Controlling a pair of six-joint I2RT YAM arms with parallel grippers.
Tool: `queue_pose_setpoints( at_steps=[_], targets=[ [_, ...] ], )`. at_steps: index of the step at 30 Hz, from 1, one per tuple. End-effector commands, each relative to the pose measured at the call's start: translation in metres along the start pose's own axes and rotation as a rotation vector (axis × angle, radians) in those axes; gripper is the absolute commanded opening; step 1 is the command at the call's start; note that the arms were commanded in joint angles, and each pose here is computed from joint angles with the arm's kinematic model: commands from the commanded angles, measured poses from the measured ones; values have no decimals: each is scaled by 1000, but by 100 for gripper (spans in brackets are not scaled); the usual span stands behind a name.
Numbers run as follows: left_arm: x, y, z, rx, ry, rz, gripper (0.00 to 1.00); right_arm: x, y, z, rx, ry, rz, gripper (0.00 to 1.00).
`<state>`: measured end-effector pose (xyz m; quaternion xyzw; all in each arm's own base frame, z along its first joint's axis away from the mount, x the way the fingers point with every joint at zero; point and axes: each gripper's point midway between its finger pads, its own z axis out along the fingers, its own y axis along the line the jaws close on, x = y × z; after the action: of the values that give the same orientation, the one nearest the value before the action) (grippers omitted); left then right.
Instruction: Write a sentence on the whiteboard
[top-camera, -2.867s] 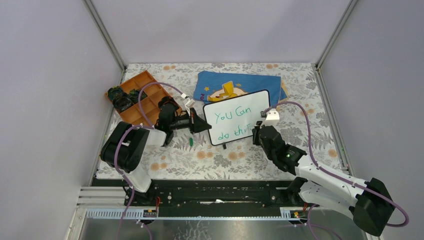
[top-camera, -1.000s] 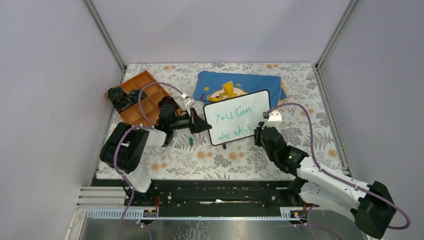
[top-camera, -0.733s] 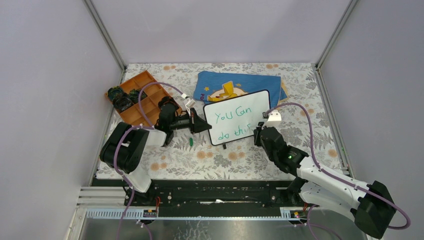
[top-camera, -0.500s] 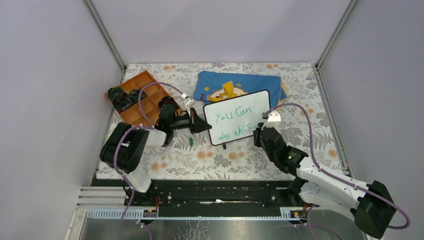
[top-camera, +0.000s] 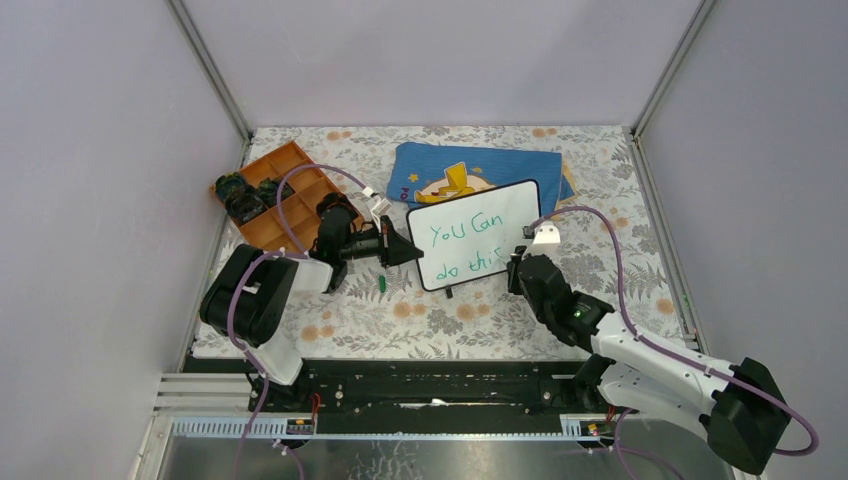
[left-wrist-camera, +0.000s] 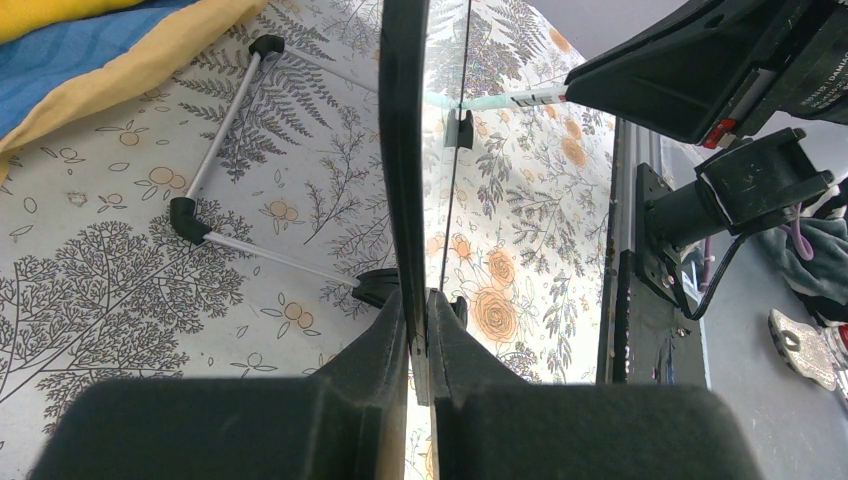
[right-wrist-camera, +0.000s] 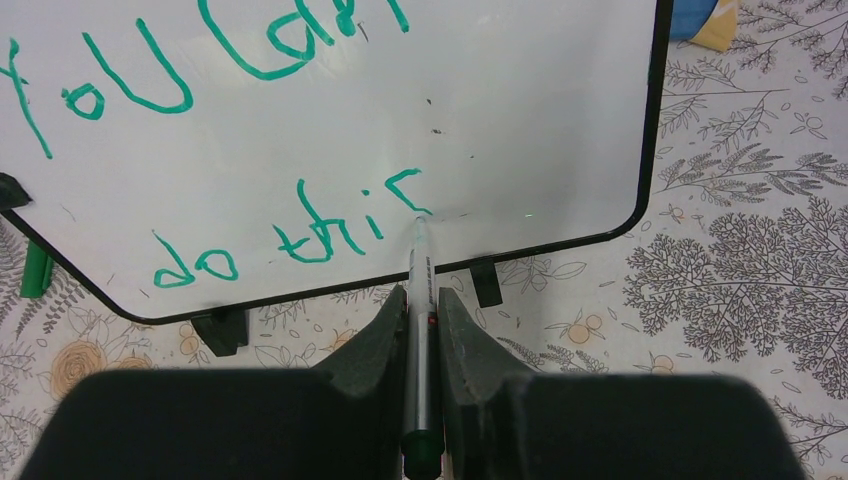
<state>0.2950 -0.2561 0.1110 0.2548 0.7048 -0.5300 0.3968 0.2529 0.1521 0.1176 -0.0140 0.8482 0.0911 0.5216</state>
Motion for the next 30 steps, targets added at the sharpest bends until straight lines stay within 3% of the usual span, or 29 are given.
queue_pose_setpoints(
  at_steps=[1,14,30],
  targets=[
    [41,2,-1,-24,113,-70,0,-17,-1,3,24,-60,41,0],
    [41,1,-1,-23,111,-68,0,-8,-14,5,86,-35,31,0],
    [41,2,-1,-27,112,-70,0,8,-3,5,12,29,3,0]
  ],
)
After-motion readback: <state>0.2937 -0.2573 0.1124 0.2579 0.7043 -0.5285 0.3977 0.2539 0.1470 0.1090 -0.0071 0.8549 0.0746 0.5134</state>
